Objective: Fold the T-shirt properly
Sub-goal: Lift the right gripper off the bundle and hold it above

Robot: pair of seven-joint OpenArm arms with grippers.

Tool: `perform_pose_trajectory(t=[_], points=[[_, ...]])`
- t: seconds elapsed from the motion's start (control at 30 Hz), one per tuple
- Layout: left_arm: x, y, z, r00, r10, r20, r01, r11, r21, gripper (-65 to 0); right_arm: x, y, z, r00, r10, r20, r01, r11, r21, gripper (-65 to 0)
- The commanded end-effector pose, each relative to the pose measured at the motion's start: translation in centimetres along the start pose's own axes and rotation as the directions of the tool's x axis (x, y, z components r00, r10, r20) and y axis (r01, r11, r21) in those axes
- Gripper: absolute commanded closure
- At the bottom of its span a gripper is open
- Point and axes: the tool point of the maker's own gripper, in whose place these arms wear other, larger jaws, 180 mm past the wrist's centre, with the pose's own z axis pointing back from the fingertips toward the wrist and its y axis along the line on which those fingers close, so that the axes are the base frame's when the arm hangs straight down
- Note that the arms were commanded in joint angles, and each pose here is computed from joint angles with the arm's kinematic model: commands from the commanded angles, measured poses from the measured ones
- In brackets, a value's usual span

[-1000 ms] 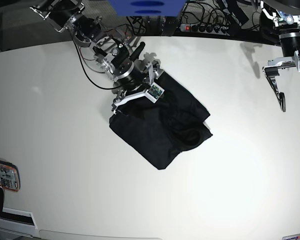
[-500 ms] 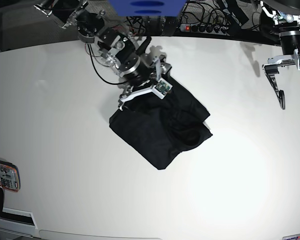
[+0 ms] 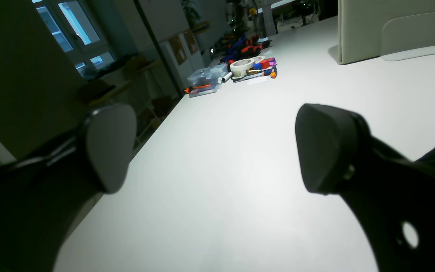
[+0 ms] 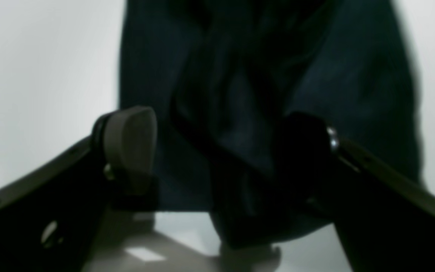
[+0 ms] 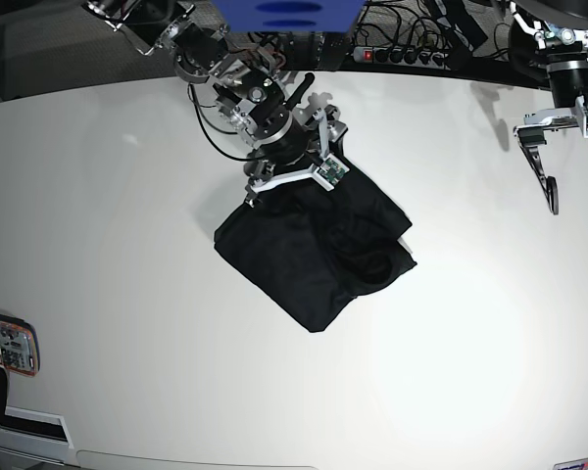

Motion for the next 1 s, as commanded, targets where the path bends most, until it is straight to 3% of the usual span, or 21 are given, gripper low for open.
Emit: perform_pose_trajectory(t=[0.0,0.27,0.5,0.7,0.97], points=[[1.1,0.4,-0.1,0.999,-0.007,0.043,0.007,1.0,0.003,-64.7,1.1,-0.5,0.0,0.999,0.002,0.034,-0.001,1.0,-0.016,-51.1],[1.1,0.4,-0.1,0.999,-0.006,0.044,0.006,1.0,0.003,-64.7,0.9,-0.4,0.0,1.0,0.0,0.027,0.001,1.0,-0.016,-51.0],[1.1,0.3,-0.1,0.999,-0.005,0.045,0.005,1.0,0.005,-64.7,3.7,-1.4,1.2,0.994,-0.007,0.107,0.012,0.999,-0.04,-51.0],[0.9,0.1,0.0,0.999,-0.019,0.032,0.019,1.0,0.003,-64.7,2.2,-0.9,0.5,0.999,-0.007,0.051,0.009,1.0,-0.028,-51.0],[0.4,-0.5,0.2,0.999,-0.042,0.01,0.042,0.999,-0.004,-64.7,2.6,0.1,-0.2,0.998,-0.033,0.046,0.034,0.999,-0.011,-51.0]])
